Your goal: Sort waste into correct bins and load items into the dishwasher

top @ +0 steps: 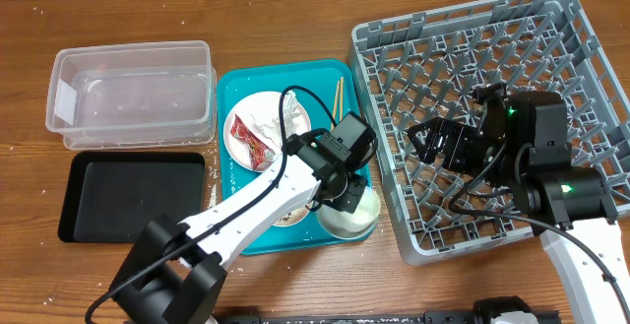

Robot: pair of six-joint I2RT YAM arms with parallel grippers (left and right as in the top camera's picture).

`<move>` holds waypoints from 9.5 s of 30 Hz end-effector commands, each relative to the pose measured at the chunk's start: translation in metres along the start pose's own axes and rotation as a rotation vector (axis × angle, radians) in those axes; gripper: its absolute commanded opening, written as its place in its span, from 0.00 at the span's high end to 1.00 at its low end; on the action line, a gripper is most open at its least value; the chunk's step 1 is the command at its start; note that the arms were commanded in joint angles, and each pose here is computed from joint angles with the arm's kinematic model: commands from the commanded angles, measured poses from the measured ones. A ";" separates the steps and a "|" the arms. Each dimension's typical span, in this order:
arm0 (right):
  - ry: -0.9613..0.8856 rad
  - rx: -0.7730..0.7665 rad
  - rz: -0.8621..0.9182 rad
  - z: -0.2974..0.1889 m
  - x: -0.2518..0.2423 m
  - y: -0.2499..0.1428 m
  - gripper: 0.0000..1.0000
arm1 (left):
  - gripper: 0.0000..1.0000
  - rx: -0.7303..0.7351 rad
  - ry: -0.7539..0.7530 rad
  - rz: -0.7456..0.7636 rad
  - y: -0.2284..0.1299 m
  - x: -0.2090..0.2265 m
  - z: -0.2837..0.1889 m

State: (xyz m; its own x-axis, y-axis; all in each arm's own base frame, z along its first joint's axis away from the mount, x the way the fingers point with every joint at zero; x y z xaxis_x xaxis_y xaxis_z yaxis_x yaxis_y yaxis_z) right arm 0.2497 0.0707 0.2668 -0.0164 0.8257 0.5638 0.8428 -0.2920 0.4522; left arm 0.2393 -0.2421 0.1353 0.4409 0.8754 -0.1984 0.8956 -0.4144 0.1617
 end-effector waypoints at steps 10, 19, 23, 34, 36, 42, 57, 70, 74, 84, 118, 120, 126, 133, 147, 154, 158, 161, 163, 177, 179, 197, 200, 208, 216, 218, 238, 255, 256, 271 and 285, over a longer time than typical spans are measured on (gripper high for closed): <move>0.103 -0.005 -0.043 -0.008 0.015 0.005 0.00 | 0.96 -0.217 -0.291 -0.210 0.048 0.049 -0.124; 0.566 -0.024 -0.378 -0.016 0.087 0.006 0.01 | 0.96 -0.359 -1.161 -0.170 0.042 0.091 -0.209; 0.712 -0.035 -0.507 -0.013 0.120 0.001 0.02 | 0.96 -0.321 -1.206 -0.181 0.039 0.084 -0.210; 0.832 -0.039 -0.616 -0.006 0.154 -0.012 0.10 | 0.96 -0.248 -1.145 -0.188 0.037 0.067 -0.197; 0.831 -0.047 -0.617 -0.008 0.154 -0.011 0.09 | 0.96 -0.238 -1.148 -0.192 0.036 0.065 -0.197; 0.818 -0.085 -0.615 -0.017 0.149 -0.005 0.29 | 0.96 -0.238 -1.148 -0.194 0.036 0.066 -0.197; 0.341 -0.192 -0.400 -0.033 0.091 0.008 0.48 | 0.00 -0.217 -0.641 -0.402 0.033 0.112 -0.159; -0.475 0.179 0.097 -0.046 -0.012 -0.051 0.48 | 0.00 -0.217 -0.480 -0.487 0.029 0.134 -0.153; -0.518 0.350 0.137 -0.020 -0.020 -0.059 0.48 | 0.00 -0.214 -0.479 -0.483 0.029 0.133 -0.152; -0.553 0.492 0.145 0.039 -0.035 -0.052 0.22 | 0.00 -0.182 -0.450 -0.464 0.026 0.127 -0.148; -0.253 0.189 0.038 0.013 0.024 0.005 0.10 | 0.38 -0.119 0.026 -0.580 0.004 0.076 -0.015; -0.253 0.189 0.038 0.013 0.024 0.005 0.10 | 0.40 -0.092 0.032 -0.616 0.004 0.075 -0.003; -0.253 0.190 0.038 0.012 0.024 0.005 0.10 | 0.71 0.058 -0.017 -0.656 -0.001 0.074 0.039; -0.257 0.196 0.040 0.012 0.024 0.004 0.10 | 0.96 0.049 -0.018 -0.684 -0.003 0.080 0.022; -0.255 0.191 0.039 0.012 0.024 0.005 0.10 | 0.96 -0.284 -0.457 -0.665 -0.060 0.190 -0.139; -0.255 0.192 0.039 0.012 0.024 0.005 0.10 | 0.96 -0.488 -0.897 -0.874 -0.100 0.273 -0.131; -0.255 0.192 0.039 0.012 0.024 0.005 0.10 | 0.96 -0.465 -1.055 -0.984 -0.113 0.289 -0.109; -0.255 0.192 0.039 0.012 0.024 0.005 0.10 | 0.96 -0.478 -1.113 -1.031 -0.126 0.297 -0.103; -0.254 0.191 0.039 0.012 0.024 0.005 0.09 | 0.96 -0.492 -1.124 -1.033 -0.131 0.299 -0.104; -0.259 0.198 0.041 0.012 0.023 0.004 0.09 | 0.96 -0.593 -1.061 -0.874 -0.113 0.292 -0.114; -0.257 0.195 0.040 0.012 0.023 0.004 0.09 | 0.96 -0.511 -1.064 -0.938 -0.110 0.292 -0.110; -0.253 0.188 0.038 0.013 0.024 0.006 0.04 | 0.94 -0.073 0.070 -0.659 -0.041 0.135 -0.119; -0.253 0.188 0.038 0.013 0.024 0.006 0.04 | 0.94 -0.057 0.196 -0.573 -0.026 0.089 -0.077; -0.253 0.188 0.037 0.013 0.024 0.006 0.03 | 0.72 0.060 0.199 -0.523 -0.018 0.048 -0.022; -0.252 0.185 0.036 0.013 0.024 0.006 0.02 | 0.14 -0.283 0.209 -0.442 0.059 0.091 -0.068; -0.252 0.185 0.036 0.013 0.024 0.006 0.02 | 0.18 -0.370 0.230 -0.438 0.079 0.113 -0.066; -0.256 0.192 0.039 0.012 0.024 0.005 0.02 | 0.96 -0.459 0.427 -0.631 0.106 0.212 -0.144; -0.254 0.189 0.038 0.013 0.024 0.005 0.02 | 0.11 -0.328 0.312 -0.608 0.088 0.234 -0.130; -0.254 0.190 0.038 0.013 0.024 0.005 0.02 | 0.11 -0.317 0.337 -0.582 0.089 0.227 -0.128; -0.256 0.192 0.039 0.012 0.024 0.005 0.01 | 0.74 -0.054 0.277 -0.777 0.021 0.182 0.012; -0.256 0.192 0.039 0.012 0.024 0.005 0.00 | 0.69 -0.353 0.477 -0.992 0.045 0.305 -0.169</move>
State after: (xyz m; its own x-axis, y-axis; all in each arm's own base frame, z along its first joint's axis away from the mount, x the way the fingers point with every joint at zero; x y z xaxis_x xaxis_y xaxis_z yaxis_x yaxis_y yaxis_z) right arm 0.2602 0.0944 0.2602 0.1573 0.9225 0.3525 0.9382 -0.2510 0.2384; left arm 0.4027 -0.0024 0.2452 -0.4884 0.8670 -0.0988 0.7922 0.4881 0.3664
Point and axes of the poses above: each gripper's point midway between its finger pads, its own z axis out along the fingers, its own x axis along the line the jaws close on, y = z × x, the point moved 7 cm from there along -z, back along the fingers, and after that the axes turned 1 degree about z, right-handed, at the moved point
